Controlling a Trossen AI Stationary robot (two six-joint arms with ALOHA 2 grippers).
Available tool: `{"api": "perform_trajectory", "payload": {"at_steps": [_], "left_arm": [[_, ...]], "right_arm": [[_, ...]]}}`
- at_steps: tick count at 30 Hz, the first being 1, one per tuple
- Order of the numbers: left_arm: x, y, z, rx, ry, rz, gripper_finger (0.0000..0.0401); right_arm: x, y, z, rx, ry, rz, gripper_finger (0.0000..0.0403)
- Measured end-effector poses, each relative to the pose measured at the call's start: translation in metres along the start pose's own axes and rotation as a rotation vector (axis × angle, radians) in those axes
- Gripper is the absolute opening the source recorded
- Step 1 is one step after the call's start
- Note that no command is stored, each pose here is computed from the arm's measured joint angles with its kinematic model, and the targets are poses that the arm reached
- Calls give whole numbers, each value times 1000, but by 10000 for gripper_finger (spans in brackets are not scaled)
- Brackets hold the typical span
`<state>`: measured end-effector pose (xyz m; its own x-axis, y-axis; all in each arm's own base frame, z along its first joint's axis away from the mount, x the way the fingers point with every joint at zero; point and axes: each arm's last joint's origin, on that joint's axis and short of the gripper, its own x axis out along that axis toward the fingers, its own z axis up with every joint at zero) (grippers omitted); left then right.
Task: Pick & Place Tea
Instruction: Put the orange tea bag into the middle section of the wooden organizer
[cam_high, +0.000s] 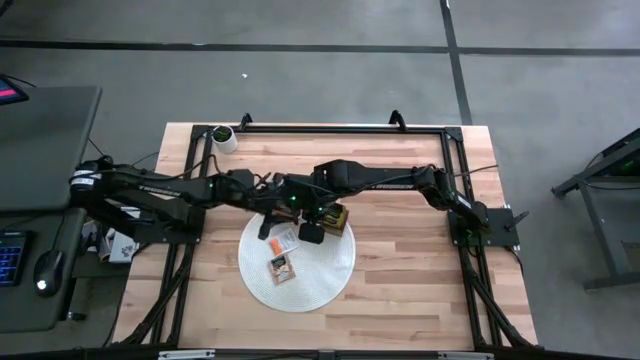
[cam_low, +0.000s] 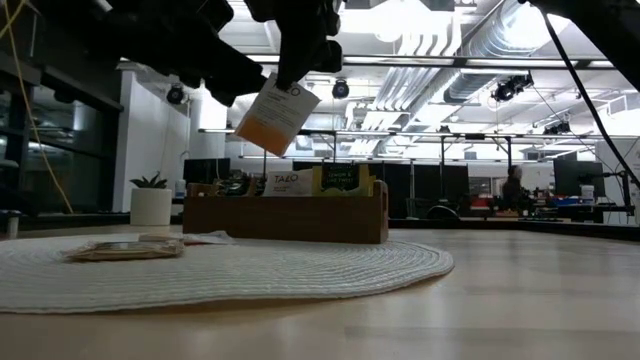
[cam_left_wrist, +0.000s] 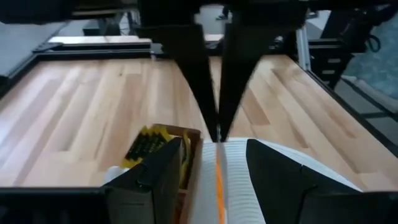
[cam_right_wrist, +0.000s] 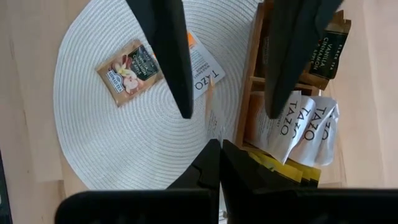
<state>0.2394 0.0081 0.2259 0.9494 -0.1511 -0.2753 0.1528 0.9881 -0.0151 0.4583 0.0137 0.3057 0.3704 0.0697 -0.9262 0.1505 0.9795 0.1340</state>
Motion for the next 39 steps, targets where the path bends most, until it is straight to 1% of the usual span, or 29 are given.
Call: {"api": "perform_trajectory", "payload": {"at_steps": [4,6,9,12,15,23,25,28,36,38,39], "left_arm": [[0,0,1,-1,-6,9,176],[5,1,-2,-12,-4,9,176],[11,2,-10,-38,41,7,176],[10,2,-6,-36,9,-6,176],[11,2,-9,-55,28,5,176],[12,3,-6,-58,-1,11,172],[12,3,-6,-69,-3,11,161],[12,3,-6,-72,-3,16,131],[12,3,-7,-73,2,13,19],[12,3,-7,-74,4,14,5],[12,3,-7,-73,3,15,6]], "right_arm": [[0,0,1,-8,-8,1,0],[0,0,1,-8,-9,-3,0],[0,0,1,-8,-11,-7,0],[0,-1,1,-9,-13,-7,0],[0,-1,1,-9,-13,-6,0],[0,-1,2,-8,-17,-6,0],[0,-1,2,-8,-17,-5,0],[0,-1,2,-8,-17,-5,0],[0,-1,2,-5,-15,-10,0],[0,-1,2,-6,-15,-8,0],[0,-1,2,-6,-15,-7,0]]}}
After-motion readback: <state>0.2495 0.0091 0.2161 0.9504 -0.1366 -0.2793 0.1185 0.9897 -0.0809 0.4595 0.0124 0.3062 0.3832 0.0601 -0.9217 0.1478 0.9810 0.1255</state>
